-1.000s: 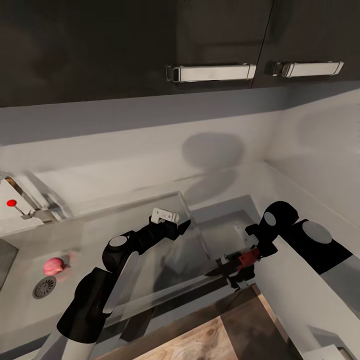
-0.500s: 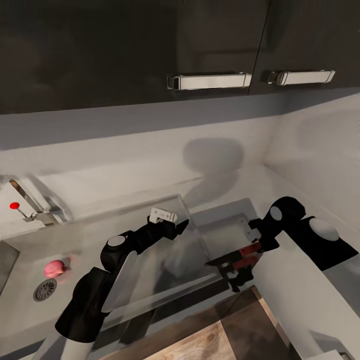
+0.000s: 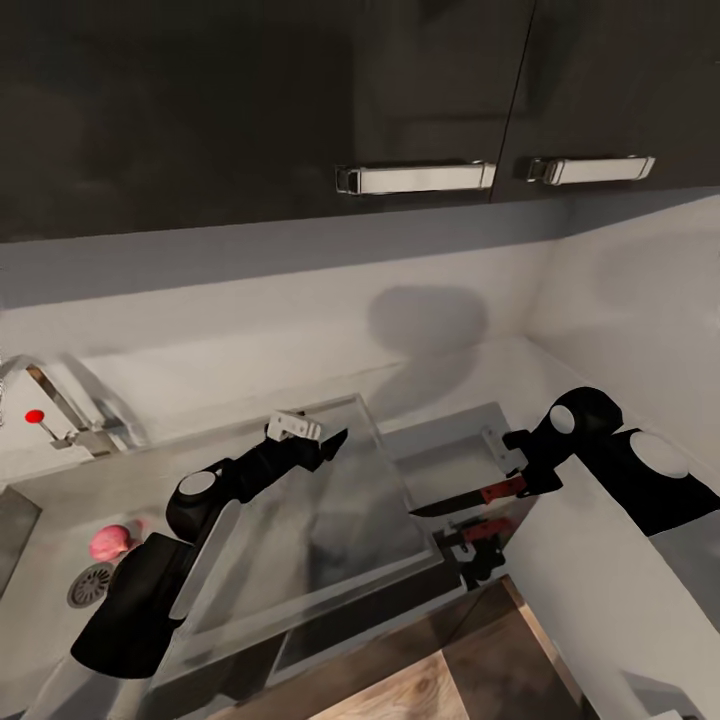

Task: In the kitchen, take the Vidalia onion out of the sink, dice it on the chopping board with the paring knife, put the diced onion into the bowl on the countertop, then place both the paring knife and the chopping board into the sink.

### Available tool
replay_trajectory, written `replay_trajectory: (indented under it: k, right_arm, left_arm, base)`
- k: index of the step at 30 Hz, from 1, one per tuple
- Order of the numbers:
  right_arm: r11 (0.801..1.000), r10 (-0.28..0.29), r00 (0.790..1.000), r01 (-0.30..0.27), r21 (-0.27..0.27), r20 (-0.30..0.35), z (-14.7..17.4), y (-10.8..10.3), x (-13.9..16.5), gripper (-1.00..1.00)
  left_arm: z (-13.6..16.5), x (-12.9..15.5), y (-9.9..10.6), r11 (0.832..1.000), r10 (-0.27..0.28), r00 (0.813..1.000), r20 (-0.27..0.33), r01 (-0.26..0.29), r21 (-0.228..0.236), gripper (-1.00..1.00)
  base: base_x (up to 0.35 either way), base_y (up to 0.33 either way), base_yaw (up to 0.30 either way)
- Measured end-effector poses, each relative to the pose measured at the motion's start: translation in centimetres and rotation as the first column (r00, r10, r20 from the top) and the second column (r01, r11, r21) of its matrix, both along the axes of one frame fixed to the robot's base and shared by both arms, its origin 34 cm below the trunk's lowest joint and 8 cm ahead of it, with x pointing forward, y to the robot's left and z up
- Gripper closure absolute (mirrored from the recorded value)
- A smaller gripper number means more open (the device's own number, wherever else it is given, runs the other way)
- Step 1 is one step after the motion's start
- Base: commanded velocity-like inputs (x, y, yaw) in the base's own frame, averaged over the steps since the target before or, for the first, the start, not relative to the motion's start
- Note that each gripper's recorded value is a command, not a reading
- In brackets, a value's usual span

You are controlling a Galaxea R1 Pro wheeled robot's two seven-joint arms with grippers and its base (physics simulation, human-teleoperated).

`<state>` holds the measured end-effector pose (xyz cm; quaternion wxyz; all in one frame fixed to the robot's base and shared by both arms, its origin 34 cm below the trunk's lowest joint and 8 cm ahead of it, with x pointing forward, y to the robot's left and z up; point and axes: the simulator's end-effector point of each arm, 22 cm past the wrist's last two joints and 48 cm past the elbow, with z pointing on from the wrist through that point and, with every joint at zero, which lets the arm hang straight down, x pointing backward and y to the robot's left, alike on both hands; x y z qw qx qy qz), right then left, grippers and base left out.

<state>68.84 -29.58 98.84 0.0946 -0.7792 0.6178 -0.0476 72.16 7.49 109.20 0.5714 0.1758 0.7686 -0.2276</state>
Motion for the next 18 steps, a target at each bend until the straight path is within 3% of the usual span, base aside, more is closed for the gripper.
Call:
replay_trajectory:
  k: [4,7,11,18]
  right_arm:
    - [1.0,0.001,1.0,-0.001,-0.001,0.006,0.4,0.0,0.0,1.0]
    - [1.0,0.001,1.0,-0.001,-0.001,0.011,0.6,0.0,0.0,1.0]
    - [1.0,0.001,1.0,-0.001,-0.001,0.017,1.0,0.0,0.0,1.0]
    - [1.0,0.001,1.0,-0.001,-0.001,0.029,1.7,0.0,0.0,1.0]
  left_arm:
    - [1.5,-0.8,-0.3,0.996,-0.088,0.995,0.045,0.09,-0.028,-1.0]
    - [2.3,-0.8,-0.1,0.995,-0.094,0.993,0.073,0.097,-0.037,-1.0]
    - [4.5,-0.6,0.0,0.994,-0.086,0.982,0.167,0.096,-0.052,-1.0]
    - [6.0,-0.7,0.1,0.994,-0.081,0.973,0.218,0.096,-0.058,-1.0]
  base:
    - [0.0,0.0,0.0]
    - [0.0,0.0,0.0]
    - [0.0,0.0,0.0]
    - [0.0,0.0,0.0]
